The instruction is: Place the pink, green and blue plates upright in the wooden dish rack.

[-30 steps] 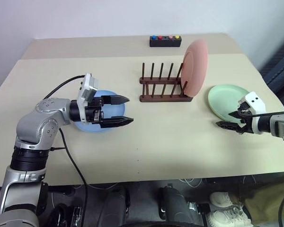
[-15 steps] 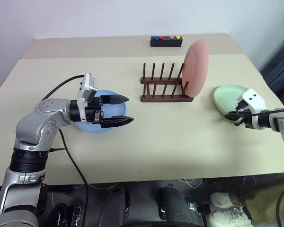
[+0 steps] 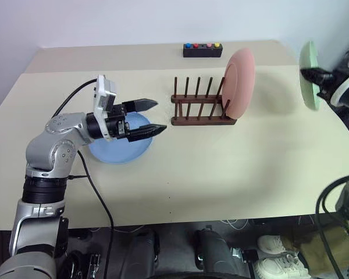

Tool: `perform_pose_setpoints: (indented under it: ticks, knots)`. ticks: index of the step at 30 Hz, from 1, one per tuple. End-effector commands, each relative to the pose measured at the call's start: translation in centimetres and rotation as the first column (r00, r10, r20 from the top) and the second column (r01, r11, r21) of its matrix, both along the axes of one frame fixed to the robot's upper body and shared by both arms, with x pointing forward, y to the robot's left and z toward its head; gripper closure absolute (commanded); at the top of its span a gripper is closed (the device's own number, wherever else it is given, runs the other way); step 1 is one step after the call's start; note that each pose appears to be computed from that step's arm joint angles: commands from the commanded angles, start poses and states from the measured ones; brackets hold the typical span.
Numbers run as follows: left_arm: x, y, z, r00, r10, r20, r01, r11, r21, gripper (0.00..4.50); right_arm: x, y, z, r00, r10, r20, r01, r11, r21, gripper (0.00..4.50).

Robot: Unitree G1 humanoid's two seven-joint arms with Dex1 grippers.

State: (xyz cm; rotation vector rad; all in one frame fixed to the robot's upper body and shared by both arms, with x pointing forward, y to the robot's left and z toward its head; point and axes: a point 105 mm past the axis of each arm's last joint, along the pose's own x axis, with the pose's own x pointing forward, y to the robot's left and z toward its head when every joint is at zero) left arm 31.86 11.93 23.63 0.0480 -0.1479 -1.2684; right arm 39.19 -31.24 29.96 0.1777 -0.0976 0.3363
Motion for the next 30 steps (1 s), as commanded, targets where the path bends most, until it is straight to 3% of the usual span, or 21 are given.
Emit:
perform_pose_setpoints:
  ticks: [1,7,15,22,30]
  knots:
    - [0.4,1.0,1.9,0.994,0.057,0.09,-0.054,0.998,-0.044,0.0,-1.6,0.9,6.4,0.97,0.056,0.237,-0.081,0.992,0.096,4.46]
    - [0.7,1.7,2.4,0.986,0.116,0.12,-0.108,0.991,-0.078,0.0,-3.3,4.1,11.0,0.887,0.208,0.411,-0.299,0.939,0.171,4.46]
    - [0.3,2.4,2.0,0.984,0.138,0.115,-0.129,0.989,-0.075,0.0,-5.5,9.4,14.1,0.752,0.431,0.498,-0.592,0.774,0.223,4.46]
    - [-0.2,2.9,2.0,0.983,0.146,0.109,-0.138,0.987,-0.078,0.0,-5.7,11.8,13.1,0.683,0.542,0.489,-0.713,0.64,0.286,4.46]
    - [-0.5,2.8,1.8,0.985,0.139,0.1,-0.132,0.988,-0.073,0.0,-4.7,13.4,10.2,0.681,0.599,0.421,-0.732,0.57,0.373,4.46]
